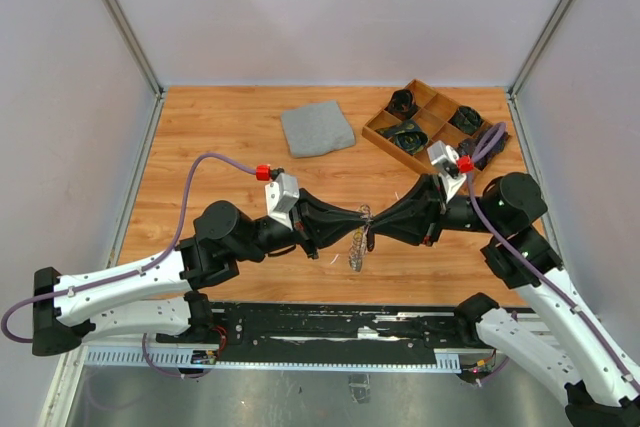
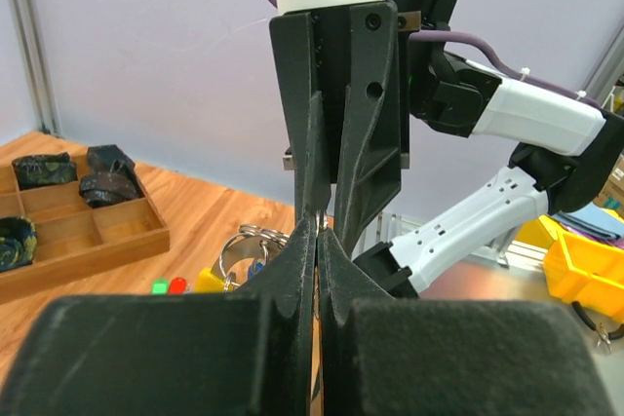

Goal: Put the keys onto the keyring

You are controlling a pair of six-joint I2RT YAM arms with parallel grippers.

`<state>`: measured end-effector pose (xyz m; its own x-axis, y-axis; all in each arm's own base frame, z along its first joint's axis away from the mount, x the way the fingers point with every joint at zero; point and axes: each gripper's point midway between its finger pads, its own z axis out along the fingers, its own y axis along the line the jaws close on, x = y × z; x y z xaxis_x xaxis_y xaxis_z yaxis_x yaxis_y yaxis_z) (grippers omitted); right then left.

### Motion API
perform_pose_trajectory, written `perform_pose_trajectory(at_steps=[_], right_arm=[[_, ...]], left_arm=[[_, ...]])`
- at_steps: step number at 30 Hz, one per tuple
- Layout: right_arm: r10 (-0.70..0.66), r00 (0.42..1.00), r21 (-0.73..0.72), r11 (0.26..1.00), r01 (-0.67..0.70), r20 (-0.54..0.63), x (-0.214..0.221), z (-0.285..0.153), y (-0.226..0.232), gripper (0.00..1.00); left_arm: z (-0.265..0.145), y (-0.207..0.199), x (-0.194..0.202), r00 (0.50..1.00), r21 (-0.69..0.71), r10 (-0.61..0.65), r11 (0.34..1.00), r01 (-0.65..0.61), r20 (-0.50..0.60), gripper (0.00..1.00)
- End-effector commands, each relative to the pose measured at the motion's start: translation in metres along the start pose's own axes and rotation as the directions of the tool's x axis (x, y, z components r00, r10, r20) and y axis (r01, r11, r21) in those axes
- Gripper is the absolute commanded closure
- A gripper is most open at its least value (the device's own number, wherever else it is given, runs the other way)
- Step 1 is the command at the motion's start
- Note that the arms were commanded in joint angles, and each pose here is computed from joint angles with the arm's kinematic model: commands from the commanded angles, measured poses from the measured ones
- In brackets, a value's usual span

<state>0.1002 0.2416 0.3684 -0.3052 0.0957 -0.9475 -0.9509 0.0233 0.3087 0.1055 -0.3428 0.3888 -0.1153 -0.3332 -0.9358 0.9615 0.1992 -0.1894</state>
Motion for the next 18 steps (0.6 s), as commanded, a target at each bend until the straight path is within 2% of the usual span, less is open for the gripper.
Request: perform_pose_trajectory(at_steps=[1,6,10,18], right_arm=[[-0.079,0.997,-0.013,0.997,0.079,0.002,-0.010,-0.003,0.012,0.77],[-0.213,0.977,0.032,0.977,0.212,0.032,-0.027,-0.012,0.020,0.68],[-0.294,0.953,0.040,0.956,0.292,0.074,-0.038,-0.015,0.026,0.65],[-0.314,0.946,-0.007,0.949,0.316,0.082,-0.043,-0.009,0.028,0.72]], left_arm=[[0.005,-0.007,-0.039,0.994,0.023,0.023,0.999,-0.026,0.110,1.00],[0.004,-0.007,-0.039,0.994,0.023,0.023,0.999,-0.025,0.111,0.99],[0.004,-0.010,-0.042,0.993,0.038,0.018,0.999,-0.023,0.120,0.99],[0.004,-0.016,-0.047,0.990,0.066,0.006,0.998,-0.015,0.139,1.00]])
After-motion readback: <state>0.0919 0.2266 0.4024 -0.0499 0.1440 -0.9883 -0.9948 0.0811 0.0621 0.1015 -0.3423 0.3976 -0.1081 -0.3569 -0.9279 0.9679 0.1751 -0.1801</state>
